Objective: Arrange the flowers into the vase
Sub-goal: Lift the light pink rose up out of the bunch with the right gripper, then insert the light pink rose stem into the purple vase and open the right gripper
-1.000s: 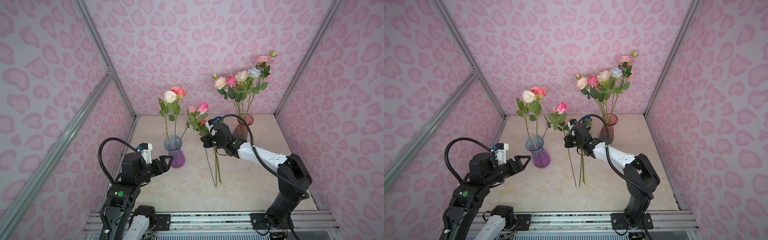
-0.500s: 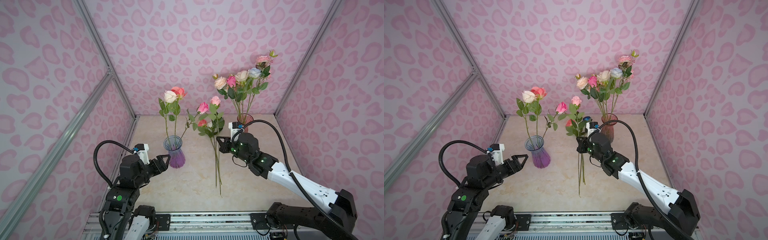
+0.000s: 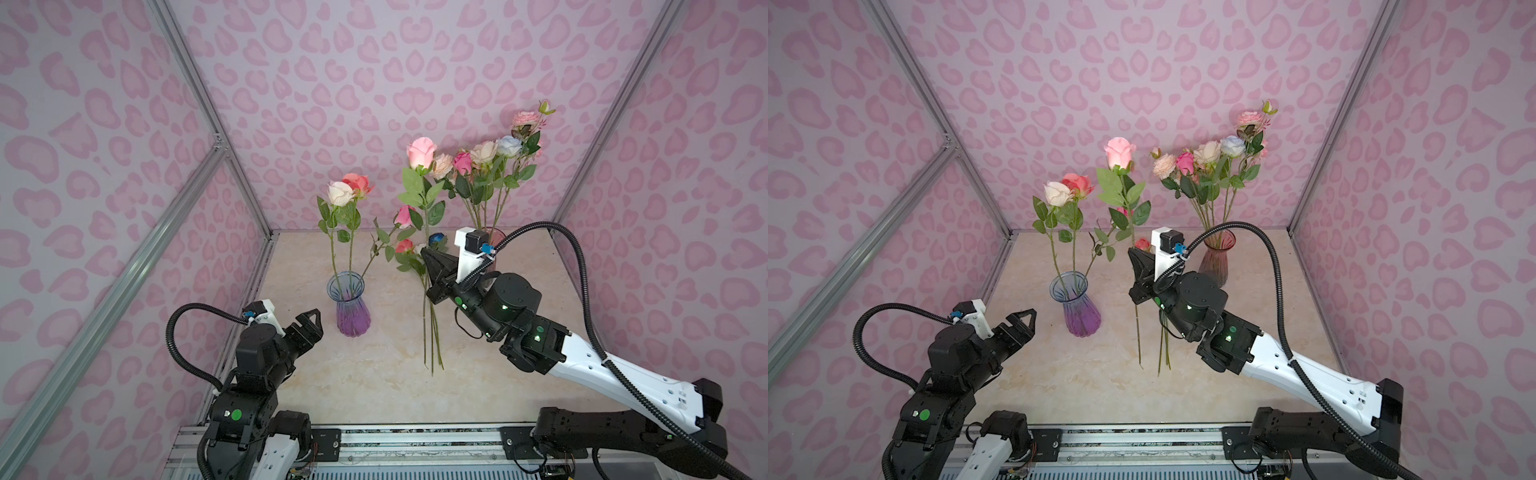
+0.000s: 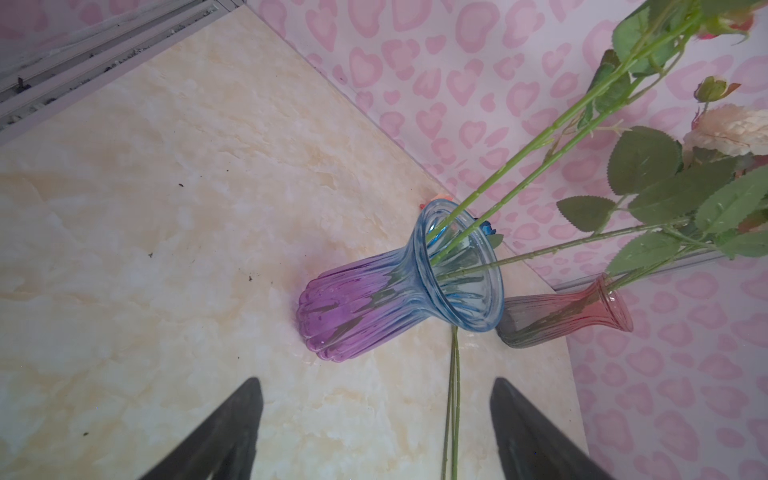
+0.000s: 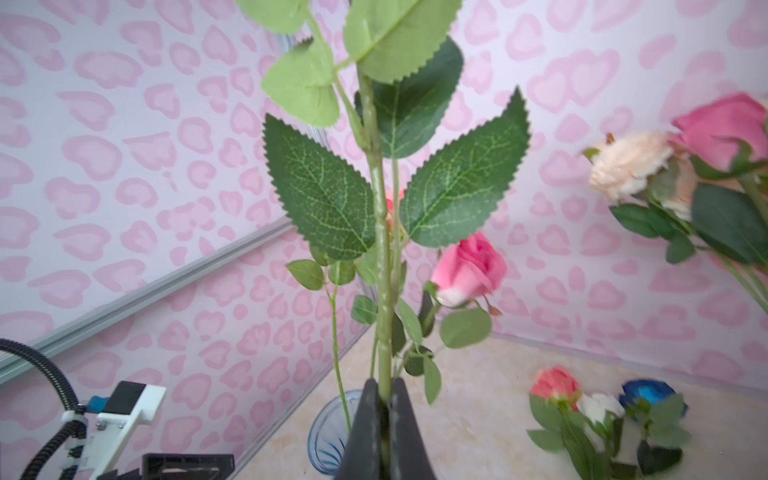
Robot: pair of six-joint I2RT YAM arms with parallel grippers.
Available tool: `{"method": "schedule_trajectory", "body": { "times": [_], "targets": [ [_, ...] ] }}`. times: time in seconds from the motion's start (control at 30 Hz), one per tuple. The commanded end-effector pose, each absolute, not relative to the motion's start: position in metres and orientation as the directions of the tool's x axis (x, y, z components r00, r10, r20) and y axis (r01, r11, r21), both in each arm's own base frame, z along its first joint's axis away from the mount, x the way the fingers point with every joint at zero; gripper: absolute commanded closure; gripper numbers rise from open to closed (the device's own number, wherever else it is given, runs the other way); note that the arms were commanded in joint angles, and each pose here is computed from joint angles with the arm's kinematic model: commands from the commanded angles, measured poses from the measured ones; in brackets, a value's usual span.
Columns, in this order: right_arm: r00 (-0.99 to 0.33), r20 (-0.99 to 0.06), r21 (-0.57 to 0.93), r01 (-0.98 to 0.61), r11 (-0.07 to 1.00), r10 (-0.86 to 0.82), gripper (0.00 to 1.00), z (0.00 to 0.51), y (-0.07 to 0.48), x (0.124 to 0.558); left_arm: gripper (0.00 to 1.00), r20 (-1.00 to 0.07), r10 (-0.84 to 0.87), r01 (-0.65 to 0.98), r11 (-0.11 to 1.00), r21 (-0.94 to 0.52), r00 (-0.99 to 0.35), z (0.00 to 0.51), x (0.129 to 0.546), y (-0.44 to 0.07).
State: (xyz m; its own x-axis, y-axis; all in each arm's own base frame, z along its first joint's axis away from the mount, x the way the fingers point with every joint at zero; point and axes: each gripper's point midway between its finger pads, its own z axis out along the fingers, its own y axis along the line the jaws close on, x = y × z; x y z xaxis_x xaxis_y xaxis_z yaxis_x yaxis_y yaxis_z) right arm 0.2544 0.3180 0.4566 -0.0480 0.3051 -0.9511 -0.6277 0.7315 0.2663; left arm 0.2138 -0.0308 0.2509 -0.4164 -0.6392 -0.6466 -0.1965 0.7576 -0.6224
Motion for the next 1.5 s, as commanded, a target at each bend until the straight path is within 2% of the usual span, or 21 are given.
{"method": "schedule_trajectory", "body": {
  "times": [0.0,0.1,0.37,0.53,0.87,1.0,1.1,1.2,1.27,1.37,1.47],
  "targets": [
    [0.142,-0.925,0.177,-0.661,0.730,0.353,0.98,0.501,0.332,0.251,0.13,-0.632,-0.664,-0.231,0.740,-0.631,-0.399,0.244,0.212,-0.026],
    [0.216,-0.883,0.169,-0.683,0.711,0.417,0.99,0.517,0.353,0.257,0.13,-0.627,-0.668,-0.228,0.736,-0.638,-0.402,0.242,0.211,-0.027],
    [0.318,-0.812,0.132,-0.717,0.684,0.489,0.99,0.538,0.413,0.280,0.13,-0.635,-0.653,-0.219,0.748,-0.626,-0.413,0.242,0.209,-0.028],
    [0.326,-0.807,0.127,-0.718,0.685,0.492,0.99,0.538,0.429,0.307,0.12,-0.638,-0.644,-0.213,0.754,-0.621,-0.423,0.242,0.206,-0.029],
    [0.274,-0.854,0.151,-0.683,0.715,0.442,1.00,0.489,0.456,0.365,0.11,-0.636,-0.621,-0.164,0.762,-0.626,-0.458,0.246,0.209,-0.039],
    [0.226,-0.886,0.154,-0.680,0.717,0.405,0.99,0.458,0.466,0.365,0.11,-0.646,-0.618,-0.172,0.769,-0.616,-0.449,0.247,0.209,-0.036],
    [0.193,-0.907,0.162,-0.660,0.734,0.374,0.90,0.435,0.467,0.361,0.12,-0.650,-0.615,-0.175,0.772,-0.611,-0.447,0.247,0.210,-0.035],
    [0.141,-0.932,0.181,-0.617,0.766,0.334,0.72,0.413,0.468,0.362,0.12,-0.647,-0.616,-0.175,0.771,-0.612,-0.450,0.246,0.211,-0.036],
    [0.114,-0.947,0.177,-0.598,0.782,0.302,0.65,0.405,0.468,0.360,0.12,-0.647,-0.620,-0.176,0.768,-0.615,-0.445,0.247,0.212,-0.035],
    [0.112,-0.946,0.186,-0.583,0.791,0.305,0.59,0.405,0.460,0.352,0.12,-0.644,-0.625,-0.176,0.764,-0.621,-0.441,0.248,0.212,-0.036],
    [0.093,-0.955,0.181,-0.570,0.802,0.282,0.59,0.407,0.454,0.348,0.11,-0.639,-0.631,-0.173,0.758,-0.630,-0.440,0.249,0.212,-0.037]
  ]
}}
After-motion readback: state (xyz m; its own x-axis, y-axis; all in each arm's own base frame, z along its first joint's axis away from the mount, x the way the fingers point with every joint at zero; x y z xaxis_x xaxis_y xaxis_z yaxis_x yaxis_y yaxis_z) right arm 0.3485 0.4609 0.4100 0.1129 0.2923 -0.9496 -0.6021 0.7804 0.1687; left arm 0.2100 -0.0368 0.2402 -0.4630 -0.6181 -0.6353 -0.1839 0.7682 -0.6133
